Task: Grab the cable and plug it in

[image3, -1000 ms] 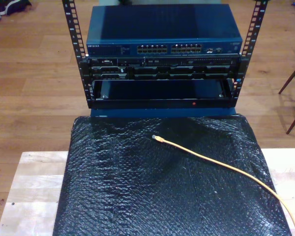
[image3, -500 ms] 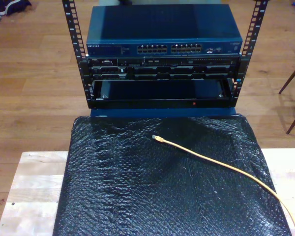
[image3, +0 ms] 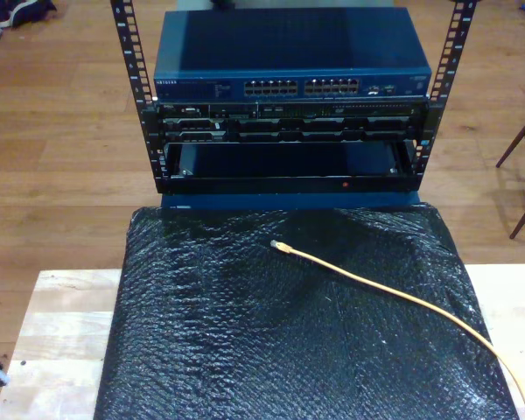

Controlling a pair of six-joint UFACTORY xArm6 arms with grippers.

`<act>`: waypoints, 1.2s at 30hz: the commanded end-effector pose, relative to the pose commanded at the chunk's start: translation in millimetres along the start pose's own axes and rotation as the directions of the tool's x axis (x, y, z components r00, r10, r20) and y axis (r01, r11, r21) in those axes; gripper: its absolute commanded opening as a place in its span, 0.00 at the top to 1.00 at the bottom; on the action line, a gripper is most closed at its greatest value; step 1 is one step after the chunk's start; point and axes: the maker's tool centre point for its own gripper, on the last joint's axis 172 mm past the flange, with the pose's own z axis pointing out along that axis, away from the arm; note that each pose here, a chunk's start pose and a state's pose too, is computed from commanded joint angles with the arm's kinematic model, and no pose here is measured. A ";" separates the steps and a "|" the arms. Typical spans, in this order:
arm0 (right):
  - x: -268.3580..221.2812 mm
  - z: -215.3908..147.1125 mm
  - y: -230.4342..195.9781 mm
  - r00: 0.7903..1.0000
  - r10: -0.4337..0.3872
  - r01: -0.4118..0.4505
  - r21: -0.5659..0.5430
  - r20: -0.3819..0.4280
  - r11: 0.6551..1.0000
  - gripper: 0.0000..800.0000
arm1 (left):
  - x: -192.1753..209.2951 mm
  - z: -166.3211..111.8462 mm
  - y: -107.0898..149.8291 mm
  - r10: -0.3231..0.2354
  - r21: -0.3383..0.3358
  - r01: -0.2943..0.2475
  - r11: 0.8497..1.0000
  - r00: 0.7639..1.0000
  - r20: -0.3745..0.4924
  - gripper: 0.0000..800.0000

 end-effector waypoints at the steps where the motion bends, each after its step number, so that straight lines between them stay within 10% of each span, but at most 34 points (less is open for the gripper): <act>1: 6.5 -3.0 5.1 1.000 -0.011 0.011 -0.001 -0.008 1.000 0.01 | 3.9 1.2 -2.7 0.014 -0.007 -0.014 1.000 1.000 0.004 0.00; 20: 75.1 -17.6 49.1 0.981 -0.193 0.192 0.045 0.013 0.980 0.01 | 12.6 2.4 -16.8 0.009 -0.047 -0.008 0.999 1.000 0.014 0.00; 36: 125.5 63.8 66.8 0.958 -0.265 0.242 0.183 0.113 0.953 0.01 | 44.8 1.5 -48.9 0.054 -0.099 -0.047 0.994 0.996 0.065 0.00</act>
